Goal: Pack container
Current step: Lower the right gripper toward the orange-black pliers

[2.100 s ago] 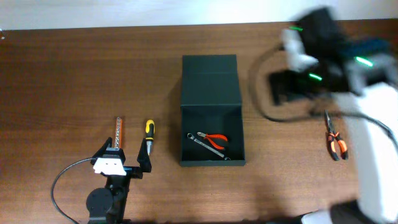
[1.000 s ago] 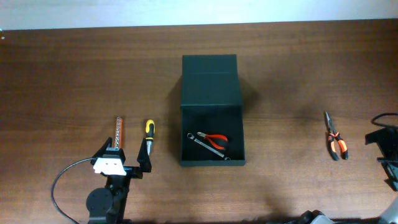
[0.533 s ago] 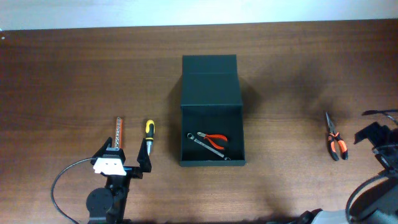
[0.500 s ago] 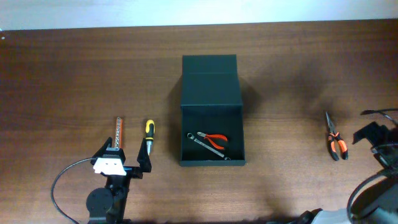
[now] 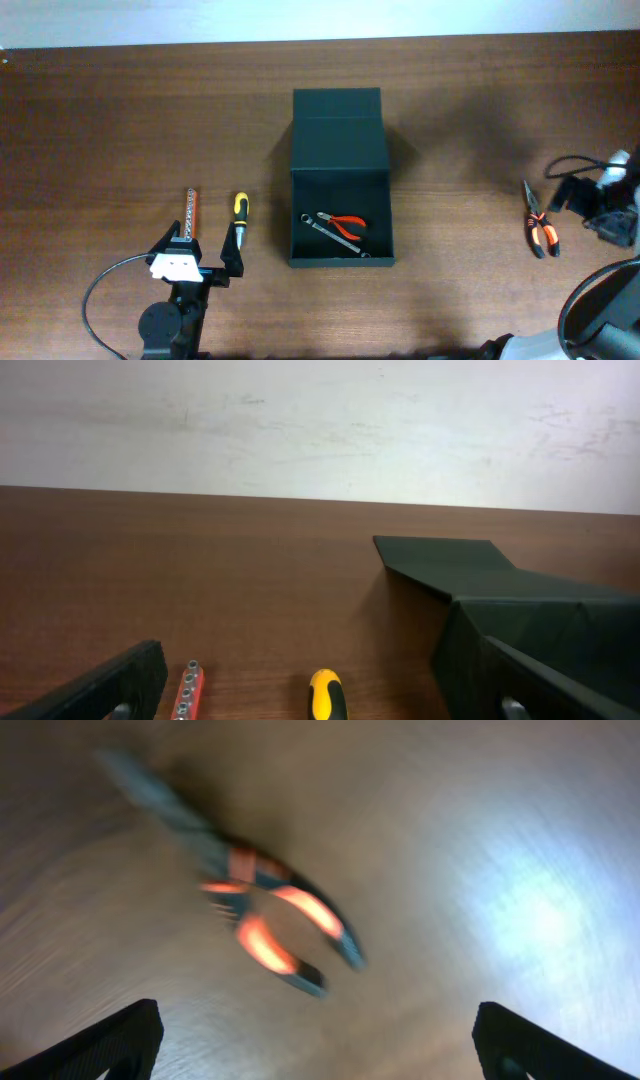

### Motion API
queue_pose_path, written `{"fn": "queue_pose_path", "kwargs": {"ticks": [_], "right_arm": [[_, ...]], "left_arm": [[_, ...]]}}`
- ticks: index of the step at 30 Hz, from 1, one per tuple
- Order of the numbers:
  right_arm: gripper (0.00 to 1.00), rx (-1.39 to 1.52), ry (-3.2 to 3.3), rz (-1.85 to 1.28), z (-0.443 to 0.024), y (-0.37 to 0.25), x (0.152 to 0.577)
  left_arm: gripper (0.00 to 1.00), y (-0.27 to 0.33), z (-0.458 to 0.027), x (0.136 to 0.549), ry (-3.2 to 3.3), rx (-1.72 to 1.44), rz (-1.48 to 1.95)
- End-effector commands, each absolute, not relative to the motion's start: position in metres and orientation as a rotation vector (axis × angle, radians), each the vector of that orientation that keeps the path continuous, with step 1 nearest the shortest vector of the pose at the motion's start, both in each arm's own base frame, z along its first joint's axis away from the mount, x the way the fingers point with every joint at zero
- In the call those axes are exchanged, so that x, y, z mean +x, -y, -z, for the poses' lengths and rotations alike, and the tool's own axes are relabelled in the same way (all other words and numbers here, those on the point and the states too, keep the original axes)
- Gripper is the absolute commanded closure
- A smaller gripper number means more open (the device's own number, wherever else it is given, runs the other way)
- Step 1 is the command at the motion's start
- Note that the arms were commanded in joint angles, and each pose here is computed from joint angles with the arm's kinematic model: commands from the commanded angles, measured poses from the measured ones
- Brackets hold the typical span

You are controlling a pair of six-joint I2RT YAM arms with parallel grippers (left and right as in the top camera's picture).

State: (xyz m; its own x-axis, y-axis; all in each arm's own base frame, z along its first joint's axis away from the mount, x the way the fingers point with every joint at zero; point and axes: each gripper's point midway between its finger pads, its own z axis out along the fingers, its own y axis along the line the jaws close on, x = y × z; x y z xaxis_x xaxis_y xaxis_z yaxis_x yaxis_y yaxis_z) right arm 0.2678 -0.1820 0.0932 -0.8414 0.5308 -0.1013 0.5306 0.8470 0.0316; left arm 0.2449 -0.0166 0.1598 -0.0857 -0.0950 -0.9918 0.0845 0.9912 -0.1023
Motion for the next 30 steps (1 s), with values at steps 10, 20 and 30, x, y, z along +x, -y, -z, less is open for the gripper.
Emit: {"fn": "queue_pose_path", "kwargs": {"ticks": [10,20,30], "right_arm": [[0.01,0.169,-3.097,0.134,-0.073,0.135,0.283],[0.01,0.198,-3.123,0.095,-0.064,0.128,0.275],[0.01,0.212,-3.207,0.051,-0.046,0.124,0.266]], "left_arm": [[0.01,0.018,-0.159,0.245,-1.648,0.011,0.145],[0.01,0.018,-0.159,0.245,-1.648,0.011,0.145],[0.01,0.018,-0.159,0.245,-1.648,0.011,0.145]]}}
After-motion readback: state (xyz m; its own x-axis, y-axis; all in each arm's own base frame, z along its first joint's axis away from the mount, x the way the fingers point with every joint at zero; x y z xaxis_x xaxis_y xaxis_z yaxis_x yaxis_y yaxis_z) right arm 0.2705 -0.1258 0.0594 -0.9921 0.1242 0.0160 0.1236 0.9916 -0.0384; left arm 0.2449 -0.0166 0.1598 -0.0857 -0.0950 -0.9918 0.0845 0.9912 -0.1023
